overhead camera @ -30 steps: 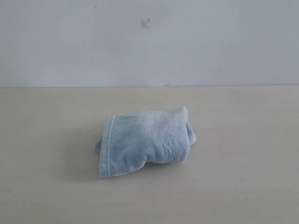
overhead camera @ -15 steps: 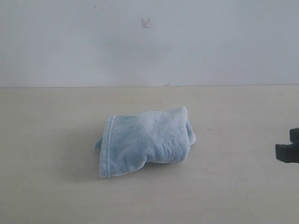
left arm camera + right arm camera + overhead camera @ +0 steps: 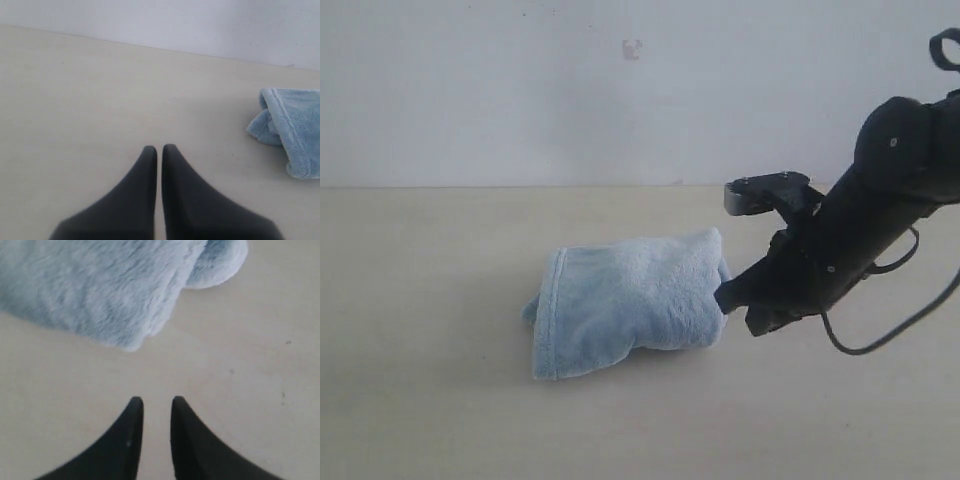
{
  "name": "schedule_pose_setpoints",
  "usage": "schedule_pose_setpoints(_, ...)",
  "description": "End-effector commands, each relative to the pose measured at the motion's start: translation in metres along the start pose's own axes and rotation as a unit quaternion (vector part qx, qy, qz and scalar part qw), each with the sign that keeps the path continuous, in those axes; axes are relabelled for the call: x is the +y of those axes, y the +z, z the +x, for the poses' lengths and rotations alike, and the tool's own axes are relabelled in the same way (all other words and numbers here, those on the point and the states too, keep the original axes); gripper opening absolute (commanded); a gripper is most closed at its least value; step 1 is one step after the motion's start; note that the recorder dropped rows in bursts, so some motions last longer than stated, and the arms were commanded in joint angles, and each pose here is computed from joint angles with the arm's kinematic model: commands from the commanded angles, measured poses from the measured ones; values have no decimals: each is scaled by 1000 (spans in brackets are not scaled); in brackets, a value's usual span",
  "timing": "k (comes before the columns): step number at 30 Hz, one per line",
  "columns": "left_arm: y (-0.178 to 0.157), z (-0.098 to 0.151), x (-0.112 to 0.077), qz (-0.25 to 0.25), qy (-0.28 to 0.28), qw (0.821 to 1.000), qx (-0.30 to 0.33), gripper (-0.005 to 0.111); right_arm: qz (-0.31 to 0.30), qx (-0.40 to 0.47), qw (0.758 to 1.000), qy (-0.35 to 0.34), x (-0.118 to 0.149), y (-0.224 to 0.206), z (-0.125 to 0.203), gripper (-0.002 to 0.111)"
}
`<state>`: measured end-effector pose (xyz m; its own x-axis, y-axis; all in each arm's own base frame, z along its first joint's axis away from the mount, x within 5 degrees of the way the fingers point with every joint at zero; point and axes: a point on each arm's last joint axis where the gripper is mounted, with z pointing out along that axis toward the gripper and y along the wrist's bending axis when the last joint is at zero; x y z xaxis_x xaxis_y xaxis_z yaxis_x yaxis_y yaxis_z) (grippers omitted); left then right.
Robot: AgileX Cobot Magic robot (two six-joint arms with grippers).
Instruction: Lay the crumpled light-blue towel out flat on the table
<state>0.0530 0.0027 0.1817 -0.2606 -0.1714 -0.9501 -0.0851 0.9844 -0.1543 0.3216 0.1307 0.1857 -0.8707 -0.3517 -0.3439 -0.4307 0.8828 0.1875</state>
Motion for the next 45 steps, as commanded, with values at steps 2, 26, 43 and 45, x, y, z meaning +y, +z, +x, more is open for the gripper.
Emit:
schedule_pose_setpoints(2, 0, 0, 0, 2, -1, 1000, -3, 4, -67, -17, 997, 30, -26, 25, -15, 37)
schedule_pose_setpoints(26, 0, 0, 0, 2, -1, 1000, -3, 4, -162, -76, 984, 15, -25, 69, -22, 37)
schedule_pose_setpoints(43, 0, 0, 0, 2, -1, 1000, -3, 4, -441, -244, 859, -88, 27, -7, -50, 0)
schedule_pose_setpoints(45, 0, 0, 0, 2, -1, 1000, -3, 4, -440, -269, 851, -98, 31, -25, -54, 0)
